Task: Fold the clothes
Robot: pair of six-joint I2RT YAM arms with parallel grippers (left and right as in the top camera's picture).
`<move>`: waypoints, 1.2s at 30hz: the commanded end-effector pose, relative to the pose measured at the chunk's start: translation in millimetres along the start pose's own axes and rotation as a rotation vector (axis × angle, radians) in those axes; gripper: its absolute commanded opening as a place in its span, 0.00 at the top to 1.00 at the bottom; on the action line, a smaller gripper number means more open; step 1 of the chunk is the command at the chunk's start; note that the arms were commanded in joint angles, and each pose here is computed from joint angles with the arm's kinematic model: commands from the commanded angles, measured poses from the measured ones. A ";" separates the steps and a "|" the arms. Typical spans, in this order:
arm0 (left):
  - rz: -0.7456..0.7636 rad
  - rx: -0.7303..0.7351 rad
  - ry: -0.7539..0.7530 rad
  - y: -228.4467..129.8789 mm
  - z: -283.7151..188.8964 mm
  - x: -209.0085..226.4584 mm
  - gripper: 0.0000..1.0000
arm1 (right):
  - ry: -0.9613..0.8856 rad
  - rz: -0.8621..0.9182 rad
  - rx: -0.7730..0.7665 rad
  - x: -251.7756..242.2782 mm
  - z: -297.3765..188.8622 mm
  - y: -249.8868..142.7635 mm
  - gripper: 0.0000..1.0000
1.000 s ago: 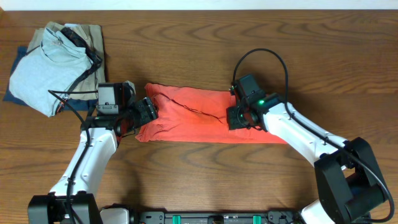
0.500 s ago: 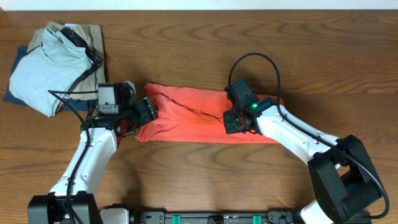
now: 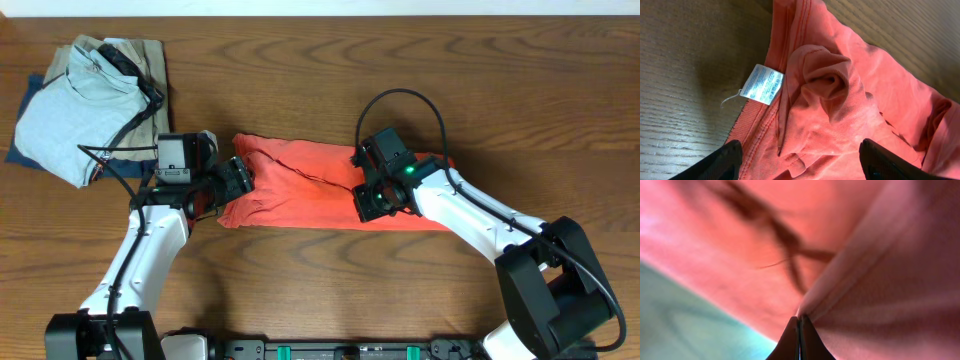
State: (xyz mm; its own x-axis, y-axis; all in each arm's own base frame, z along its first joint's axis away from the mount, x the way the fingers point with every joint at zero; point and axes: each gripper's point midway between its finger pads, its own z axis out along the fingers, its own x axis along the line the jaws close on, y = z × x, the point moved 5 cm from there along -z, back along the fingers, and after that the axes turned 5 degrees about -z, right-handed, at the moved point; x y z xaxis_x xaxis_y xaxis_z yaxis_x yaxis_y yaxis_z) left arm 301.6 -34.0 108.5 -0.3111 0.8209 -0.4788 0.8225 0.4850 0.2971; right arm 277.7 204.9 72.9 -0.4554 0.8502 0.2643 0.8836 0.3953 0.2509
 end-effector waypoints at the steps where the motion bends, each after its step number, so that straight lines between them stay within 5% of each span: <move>1: 0.000 0.012 0.015 -2.1 3.0 4.2 0.23 | 0.121 -0.107 0.035 17.9 3.6 -7.9 0.99; 8: 0.000 0.012 0.015 -2.1 3.0 4.2 0.23 | 0.125 -0.102 0.050 18.1 3.4 -11.0 0.98; 11: 0.000 0.012 0.015 -2.1 3.0 4.2 0.24 | 0.097 -0.102 0.047 14.6 3.8 -10.3 0.75; 21: 0.000 0.013 0.015 -2.1 3.0 4.3 0.23 | -0.128 0.046 -0.001 -12.8 3.4 -2.6 0.66; 34: -0.002 0.019 0.018 -3.4 3.0 5.0 0.24 | -0.178 0.095 0.051 -19.9 19.9 -11.3 0.63; 36: -0.002 0.019 0.018 -3.4 3.0 5.0 0.23 | -0.163 0.088 0.078 -16.1 25.9 -15.7 0.71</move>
State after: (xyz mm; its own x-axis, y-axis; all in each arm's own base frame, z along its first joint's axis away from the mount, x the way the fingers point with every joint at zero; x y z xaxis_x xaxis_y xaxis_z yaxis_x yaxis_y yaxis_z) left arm 300.2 -34.0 107.7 -0.3153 0.8209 -0.4762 0.8251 0.4850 0.2898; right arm 285.9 187.0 53.1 -0.3547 0.9273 0.1198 0.9218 0.3255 0.2104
